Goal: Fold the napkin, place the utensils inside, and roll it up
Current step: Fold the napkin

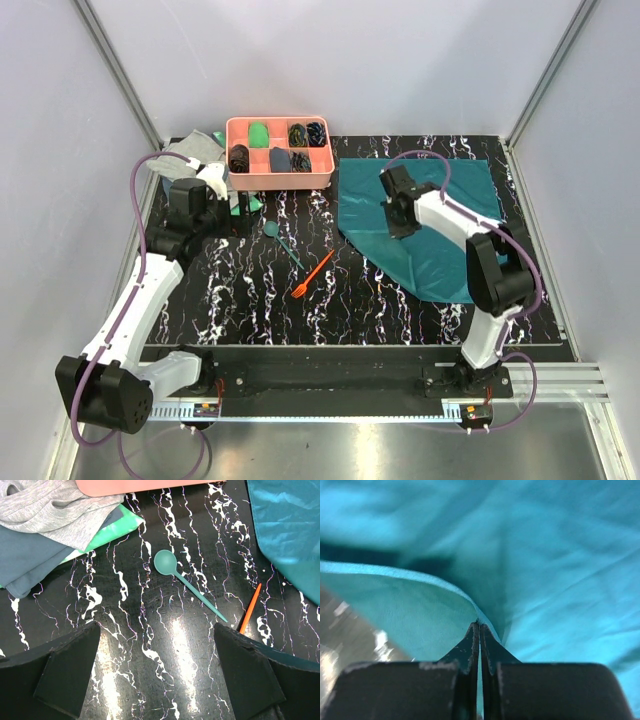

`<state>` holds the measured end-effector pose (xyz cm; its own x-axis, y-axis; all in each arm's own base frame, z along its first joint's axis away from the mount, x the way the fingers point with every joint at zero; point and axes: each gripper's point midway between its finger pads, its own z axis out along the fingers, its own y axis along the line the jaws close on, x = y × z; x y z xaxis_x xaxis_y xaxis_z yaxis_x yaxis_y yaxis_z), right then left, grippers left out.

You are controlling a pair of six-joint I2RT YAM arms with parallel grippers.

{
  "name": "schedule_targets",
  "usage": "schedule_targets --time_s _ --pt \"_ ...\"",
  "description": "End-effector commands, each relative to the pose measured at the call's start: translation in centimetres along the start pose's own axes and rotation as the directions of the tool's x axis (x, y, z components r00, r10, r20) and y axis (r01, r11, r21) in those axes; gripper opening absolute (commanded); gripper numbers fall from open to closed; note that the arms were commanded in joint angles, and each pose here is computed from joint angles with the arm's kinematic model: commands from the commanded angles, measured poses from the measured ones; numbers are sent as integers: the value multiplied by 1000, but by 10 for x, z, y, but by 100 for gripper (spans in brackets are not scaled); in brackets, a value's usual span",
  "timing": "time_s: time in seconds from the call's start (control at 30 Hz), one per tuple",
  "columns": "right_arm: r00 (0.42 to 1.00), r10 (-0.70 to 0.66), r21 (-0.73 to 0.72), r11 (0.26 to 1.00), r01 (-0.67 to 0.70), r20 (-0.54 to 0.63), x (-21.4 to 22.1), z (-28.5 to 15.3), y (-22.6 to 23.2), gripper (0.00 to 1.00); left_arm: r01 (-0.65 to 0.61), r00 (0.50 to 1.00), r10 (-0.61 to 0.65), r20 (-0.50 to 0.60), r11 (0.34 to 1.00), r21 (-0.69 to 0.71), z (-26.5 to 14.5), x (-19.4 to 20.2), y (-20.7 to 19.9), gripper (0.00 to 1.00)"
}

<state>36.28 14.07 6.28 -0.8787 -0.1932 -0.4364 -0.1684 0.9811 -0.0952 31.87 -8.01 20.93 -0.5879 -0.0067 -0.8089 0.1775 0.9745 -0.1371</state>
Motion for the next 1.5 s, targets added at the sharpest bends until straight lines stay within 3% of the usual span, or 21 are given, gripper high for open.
schedule_targets --time_s 0.0,0.5,0.93,1.47 --pt "999 -31 94 995 29 21 -30 18 -39 0 -8 998 8 67 1000 -10 -2 -14 3 99" --pt "995 72 282 955 -90 74 -102 61 -176 0 -11 999 13 40 999 -41 6 -9 9 99" --pt "984 118 419 893 -164 134 -142 94 -261 0 -22 1000 21 -8 997 -73 15 0 17 99" --pt "956 123 486 840 -243 266 -191 110 -300 0 -26 999 23 -38 994 -104 22 7 24 99"
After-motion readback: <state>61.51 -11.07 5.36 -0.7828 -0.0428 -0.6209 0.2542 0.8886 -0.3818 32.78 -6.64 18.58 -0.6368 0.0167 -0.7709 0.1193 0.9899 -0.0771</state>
